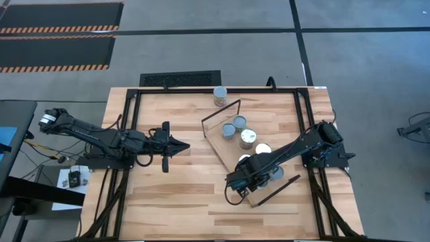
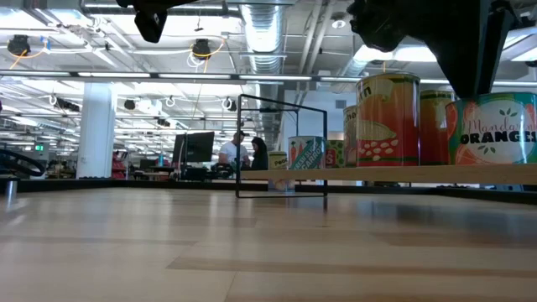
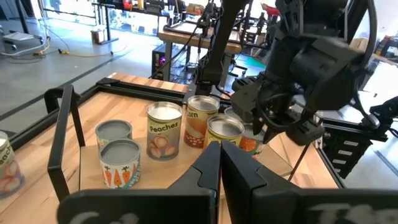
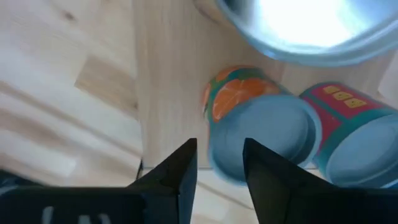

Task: Pick and place cans onto a shelf
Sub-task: Put the canned peaches on the shelf

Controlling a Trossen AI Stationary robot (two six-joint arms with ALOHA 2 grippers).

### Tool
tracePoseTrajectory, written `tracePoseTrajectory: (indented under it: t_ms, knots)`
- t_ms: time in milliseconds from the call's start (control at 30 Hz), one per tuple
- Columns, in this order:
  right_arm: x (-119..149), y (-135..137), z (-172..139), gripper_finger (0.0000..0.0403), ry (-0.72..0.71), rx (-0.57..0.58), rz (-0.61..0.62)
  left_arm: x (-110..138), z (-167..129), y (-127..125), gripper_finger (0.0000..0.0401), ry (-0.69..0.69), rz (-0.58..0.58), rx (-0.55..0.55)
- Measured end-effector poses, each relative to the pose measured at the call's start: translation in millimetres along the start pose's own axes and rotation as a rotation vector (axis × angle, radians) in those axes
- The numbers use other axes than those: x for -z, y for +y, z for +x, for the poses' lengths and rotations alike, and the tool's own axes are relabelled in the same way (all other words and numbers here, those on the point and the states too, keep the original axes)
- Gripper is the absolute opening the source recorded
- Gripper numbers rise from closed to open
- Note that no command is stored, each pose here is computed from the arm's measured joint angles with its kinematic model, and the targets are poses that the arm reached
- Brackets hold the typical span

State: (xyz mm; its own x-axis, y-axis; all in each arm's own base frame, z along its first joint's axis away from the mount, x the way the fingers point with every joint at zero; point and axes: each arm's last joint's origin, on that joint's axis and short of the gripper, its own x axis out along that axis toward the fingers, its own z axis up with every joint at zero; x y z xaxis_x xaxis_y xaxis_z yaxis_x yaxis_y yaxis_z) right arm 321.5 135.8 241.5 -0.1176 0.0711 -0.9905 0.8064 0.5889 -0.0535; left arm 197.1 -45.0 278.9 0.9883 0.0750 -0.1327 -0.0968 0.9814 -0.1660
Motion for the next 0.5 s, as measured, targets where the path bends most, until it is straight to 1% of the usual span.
tracePoseTrajectory:
  t_ms: [133, 267, 367, 500]
  knots:
    - [3, -4, -9, 0.0156, 0.011, -0.042, -0.031, 0, 0, 0, 0.0, 0.0, 0.0, -0.001]
    - [7, -12, -25, 0.0149, -0.008, -0.091, -0.055, 0, 0, 0, 0.0, -0.001, 0.0, -0.002]
    - [10, -18, -39, 0.0127, -0.06, -0.152, -0.095, 0, 0, 1, 0.0, -0.006, -0.006, -0.022]
    - [16, -25, -62, 0.0075, -0.155, -0.285, -0.187, -4, -4, 2, 0.0, -0.033, -0.02, -0.03]
